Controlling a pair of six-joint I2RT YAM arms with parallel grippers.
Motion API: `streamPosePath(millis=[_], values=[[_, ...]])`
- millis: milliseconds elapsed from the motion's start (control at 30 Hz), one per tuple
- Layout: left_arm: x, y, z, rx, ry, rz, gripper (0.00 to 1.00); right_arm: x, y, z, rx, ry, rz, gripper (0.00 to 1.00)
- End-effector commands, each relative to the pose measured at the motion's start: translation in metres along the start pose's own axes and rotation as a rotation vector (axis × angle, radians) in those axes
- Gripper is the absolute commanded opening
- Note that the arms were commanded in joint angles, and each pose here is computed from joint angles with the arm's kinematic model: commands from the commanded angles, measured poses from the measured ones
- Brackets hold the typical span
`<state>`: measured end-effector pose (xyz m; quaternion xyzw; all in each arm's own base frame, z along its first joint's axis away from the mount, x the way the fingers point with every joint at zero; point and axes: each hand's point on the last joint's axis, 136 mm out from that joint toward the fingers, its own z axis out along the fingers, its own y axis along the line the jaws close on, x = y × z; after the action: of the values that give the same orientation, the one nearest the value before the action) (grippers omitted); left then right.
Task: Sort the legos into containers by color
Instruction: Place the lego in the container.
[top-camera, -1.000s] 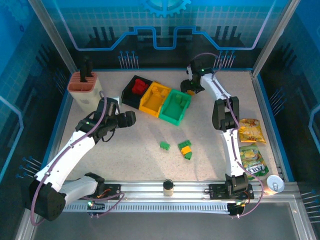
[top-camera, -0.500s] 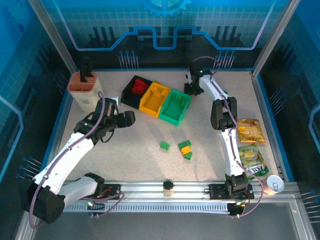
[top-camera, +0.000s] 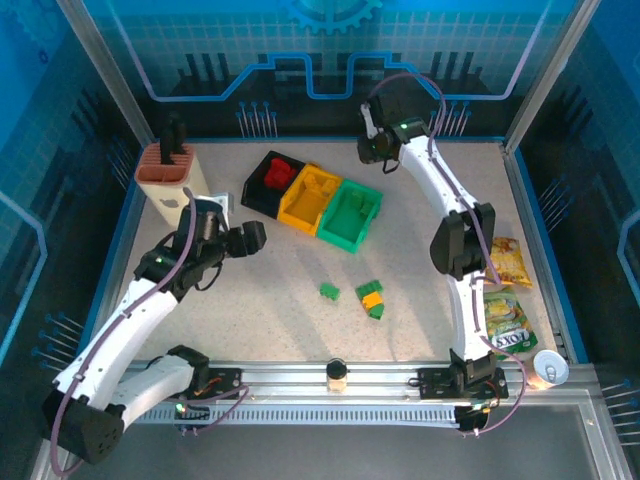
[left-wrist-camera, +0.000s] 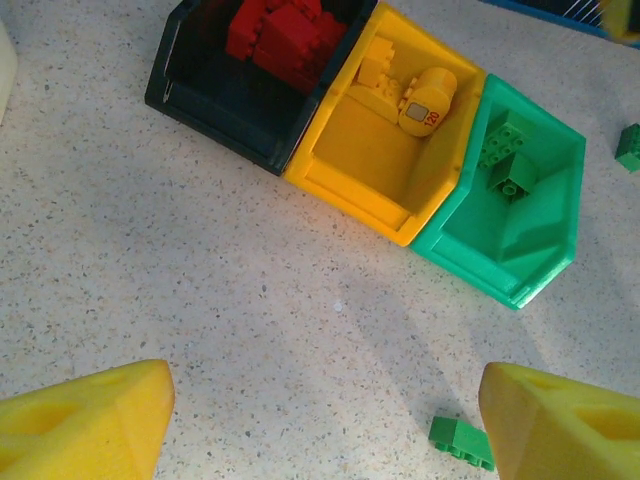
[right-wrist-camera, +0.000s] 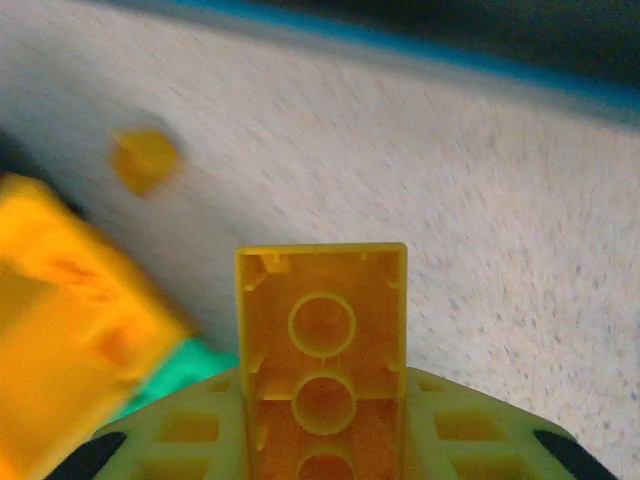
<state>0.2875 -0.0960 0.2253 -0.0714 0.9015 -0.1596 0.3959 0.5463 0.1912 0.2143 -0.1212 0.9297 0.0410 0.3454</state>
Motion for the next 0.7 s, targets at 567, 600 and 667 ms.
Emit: streamPosePath(millis=[567, 600, 667], values=[[0.021, 0.022, -0.016, -0.049, 0.008, -0.008, 0.81, 0.068, 0.159, 0.062, -0.233, 0.149, -0.126, 0.22], [0.021, 0.021, -0.017, -0.046, 0.005, -0.01, 0.81, 0.07, 0.159, 0.064, -0.233, 0.155, -0.128, 0.28], [0.021, 0.021, -0.018, -0.044, 0.005, -0.011, 0.81, 0.071, 0.159, 0.062, -0.227, 0.156, -0.136, 0.49]])
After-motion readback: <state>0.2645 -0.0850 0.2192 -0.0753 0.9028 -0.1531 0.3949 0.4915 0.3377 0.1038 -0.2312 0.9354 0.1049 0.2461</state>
